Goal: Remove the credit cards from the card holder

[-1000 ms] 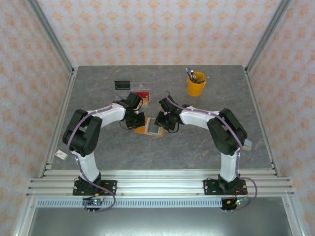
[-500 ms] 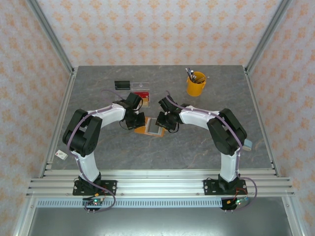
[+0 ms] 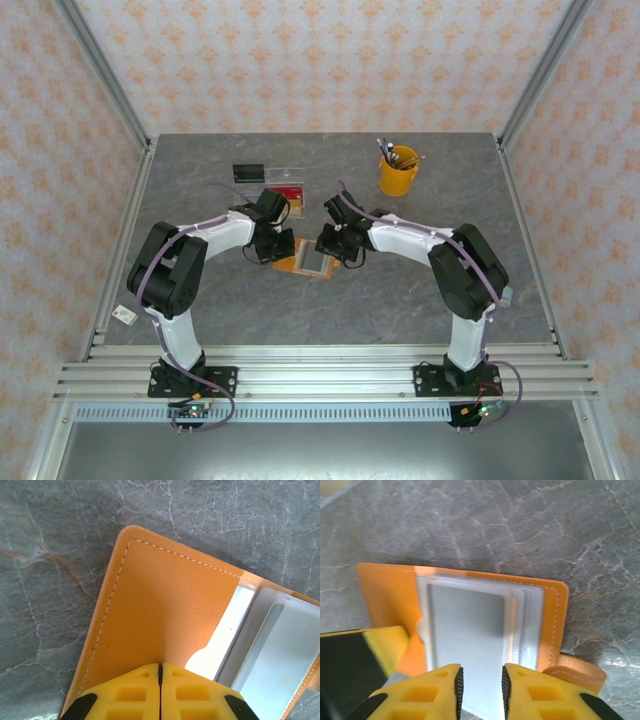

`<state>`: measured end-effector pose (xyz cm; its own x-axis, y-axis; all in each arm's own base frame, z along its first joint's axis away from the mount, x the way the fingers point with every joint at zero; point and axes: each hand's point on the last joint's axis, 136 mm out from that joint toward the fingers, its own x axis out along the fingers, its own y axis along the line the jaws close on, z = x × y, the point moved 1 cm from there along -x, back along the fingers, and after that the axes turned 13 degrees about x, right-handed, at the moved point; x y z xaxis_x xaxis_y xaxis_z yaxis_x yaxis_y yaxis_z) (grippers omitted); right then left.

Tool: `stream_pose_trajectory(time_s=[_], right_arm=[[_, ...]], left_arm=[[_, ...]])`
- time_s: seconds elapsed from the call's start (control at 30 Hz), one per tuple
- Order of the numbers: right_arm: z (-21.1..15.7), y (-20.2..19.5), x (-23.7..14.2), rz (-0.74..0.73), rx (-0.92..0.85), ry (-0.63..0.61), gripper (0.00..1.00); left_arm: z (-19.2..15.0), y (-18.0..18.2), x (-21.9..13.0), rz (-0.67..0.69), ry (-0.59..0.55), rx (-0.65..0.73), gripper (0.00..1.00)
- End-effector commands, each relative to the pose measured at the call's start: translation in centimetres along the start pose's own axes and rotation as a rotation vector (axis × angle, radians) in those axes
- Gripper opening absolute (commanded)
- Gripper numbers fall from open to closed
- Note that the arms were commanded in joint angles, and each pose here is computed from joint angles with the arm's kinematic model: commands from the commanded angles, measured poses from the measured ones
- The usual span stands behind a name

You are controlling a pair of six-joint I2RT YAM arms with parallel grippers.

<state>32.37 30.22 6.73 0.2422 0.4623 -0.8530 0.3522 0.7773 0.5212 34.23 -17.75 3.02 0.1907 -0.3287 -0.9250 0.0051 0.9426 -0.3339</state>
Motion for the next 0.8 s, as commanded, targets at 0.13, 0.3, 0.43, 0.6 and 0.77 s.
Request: stream_pose_trajectory(time_s=[0.13, 0.3, 0.43, 0.6, 0.77], right_arm=[[-0.6, -0.2, 1.1, -0.003, 0.013, 0.04, 0.28], [-0.6, -0.6, 1.7, -0.029, 0.018, 0.048, 0.28], [-0.5, -0.9, 2.0, -0.047, 0.018, 0.046, 0.28], [-0.7, -0.5, 2.3, -0.019, 0.017, 0.064, 0.27], [-1.0, 1.0, 2.3, 0.064, 0.015, 0.09, 0.25]], left_arm=[[-1.1, 0.5, 0.2, 0.017, 0.024, -0.01, 0.08], [-1.1, 0.6, 0.1, 0.017, 0.024, -0.01, 0.08], [-1.0, 0.5, 0.1, 0.015, 0.022, -0.011, 0.08], [-1.1, 0.5, 0.2, 0.012, 0.026, -0.011, 0.08], [-1.4, 0.7, 0.4, 0.014, 0.033, -0.012, 0.08]])
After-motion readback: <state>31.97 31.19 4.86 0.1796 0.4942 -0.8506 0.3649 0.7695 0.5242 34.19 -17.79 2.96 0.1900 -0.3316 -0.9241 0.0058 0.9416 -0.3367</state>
